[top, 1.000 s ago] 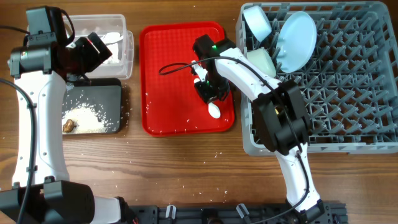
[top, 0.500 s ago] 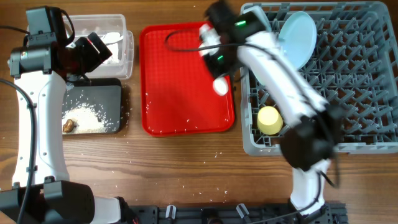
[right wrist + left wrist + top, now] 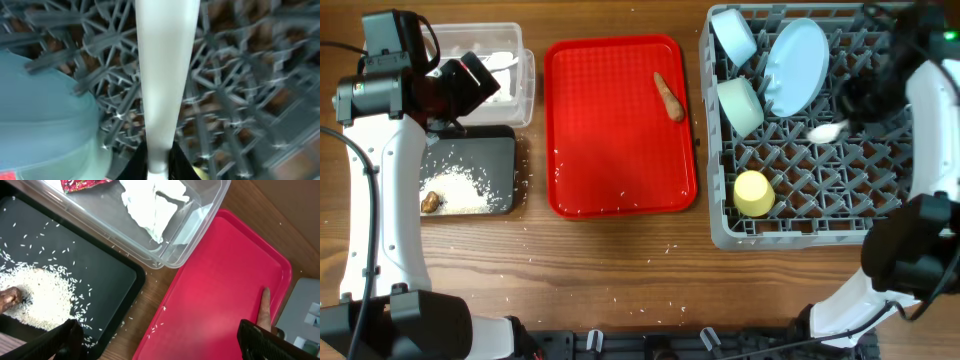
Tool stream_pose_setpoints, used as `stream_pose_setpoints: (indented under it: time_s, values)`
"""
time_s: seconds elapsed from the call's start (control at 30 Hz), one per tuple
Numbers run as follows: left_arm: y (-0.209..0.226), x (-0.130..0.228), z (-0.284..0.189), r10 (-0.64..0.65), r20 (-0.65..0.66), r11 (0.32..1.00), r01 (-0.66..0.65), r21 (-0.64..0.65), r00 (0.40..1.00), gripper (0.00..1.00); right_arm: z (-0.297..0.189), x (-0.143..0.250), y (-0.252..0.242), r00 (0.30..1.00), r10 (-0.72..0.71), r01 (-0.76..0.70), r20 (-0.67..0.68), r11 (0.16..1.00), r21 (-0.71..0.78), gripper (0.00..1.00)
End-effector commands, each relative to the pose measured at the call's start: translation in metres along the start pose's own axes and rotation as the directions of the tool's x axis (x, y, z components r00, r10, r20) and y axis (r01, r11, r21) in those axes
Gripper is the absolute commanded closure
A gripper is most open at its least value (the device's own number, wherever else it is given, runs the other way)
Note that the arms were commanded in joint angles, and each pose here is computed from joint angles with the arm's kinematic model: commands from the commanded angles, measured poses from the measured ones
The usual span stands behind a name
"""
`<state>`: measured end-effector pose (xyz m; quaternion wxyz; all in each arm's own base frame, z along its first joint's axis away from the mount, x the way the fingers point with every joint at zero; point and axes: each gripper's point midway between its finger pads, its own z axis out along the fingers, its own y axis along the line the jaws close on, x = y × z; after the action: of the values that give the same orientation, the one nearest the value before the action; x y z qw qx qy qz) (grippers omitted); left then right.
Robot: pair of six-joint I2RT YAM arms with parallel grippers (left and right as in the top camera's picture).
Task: Sort waste into correct bins and load items into the dishwasher rack
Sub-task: 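Carry the spoon into the rack and release it with the right gripper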
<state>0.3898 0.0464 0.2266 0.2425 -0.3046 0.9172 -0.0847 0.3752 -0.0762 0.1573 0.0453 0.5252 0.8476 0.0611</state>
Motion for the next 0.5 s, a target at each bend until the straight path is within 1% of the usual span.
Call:
stream_pose_setpoints:
  time_s: [0.0,0.07,0.1,0.13,0.17,0.2,0.23,0.27,0.3,0.37,0.4,0.43,0.47]
  values:
    - [-0.004,-0.007,-0.013,-0.006,0.037,1.0,0.005,0.02,0.999,0.0,0.03,0.041,0.01,0.992,0.08,-0.079,-0.099,0.997,0.008,0.96]
    - [-0.004,-0.007,-0.013,-0.006,0.037,1.0,0.005,0.02,0.999,0.0,0.041,0.056,0.021,0.994,0.052,-0.052,-0.1,0.999,-0.001,0.88]
    - [-0.004,-0.007,-0.013,-0.006,0.037,1.0,0.005,0.02,0.999,0.0,0.041,0.06,0.027,0.995,0.035,-0.036,-0.095,0.999,-0.013,0.81]
    - [-0.004,-0.007,-0.013,-0.006,0.037,1.0,0.005,0.02,0.999,0.0,0.041,0.063,0.031,0.996,0.018,-0.02,-0.091,1.0,-0.023,0.78]
    - [-0.004,-0.007,-0.013,-0.007,0.037,1.0,0.006,0.02,0.999,0.0,0.041,0.063,0.031,0.996,0.017,-0.019,-0.092,1.0,-0.022,0.77]
    - [-0.004,-0.007,-0.013,-0.006,0.037,1.0,0.005,0.02,0.999,0.0,0.041,0.061,0.028,0.996,0.014,-0.016,-0.094,1.0,-0.017,0.68]
    - [-0.004,-0.007,-0.013,-0.006,0.037,1.0,0.005,0.02,0.999,0.0,0.04,0.057,0.025,0.996,-0.013,0.011,-0.092,1.0,-0.02,0.53]
    - [-0.004,-0.007,-0.013,-0.006,0.037,1.0,0.005,0.02,0.999,0.0,0.038,0.052,0.022,0.995,-0.049,0.047,-0.087,0.999,-0.026,0.49]
    - [-0.004,-0.007,-0.013,-0.006,0.037,1.0,0.005,0.02,0.999,0.0,0.033,0.047,0.021,0.99,-0.117,0.114,-0.074,0.992,-0.044,0.46]
    - [-0.004,-0.007,-0.013,-0.007,0.037,1.0,0.006,0.02,0.999,0.0,0.016,0.045,0.022,0.964,-0.263,0.26,-0.025,0.961,-0.089,0.44]
    - [-0.004,-0.007,-0.013,-0.006,0.037,1.0,0.005,0.02,0.999,0.0,0.0,0.045,0.024,0.936,-0.352,0.352,0.023,0.928,-0.119,0.44]
    - [-0.004,-0.007,-0.013,-0.006,0.037,1.0,0.005,0.02,0.999,0.0,-0.018,0.046,0.025,0.901,-0.428,0.434,0.077,0.889,-0.142,0.4]
    - [-0.004,-0.007,-0.013,-0.006,0.037,1.0,0.005,0.02,0.999,0.0,-0.037,0.049,0.028,0.846,-0.514,0.532,0.141,0.83,-0.168,0.33]
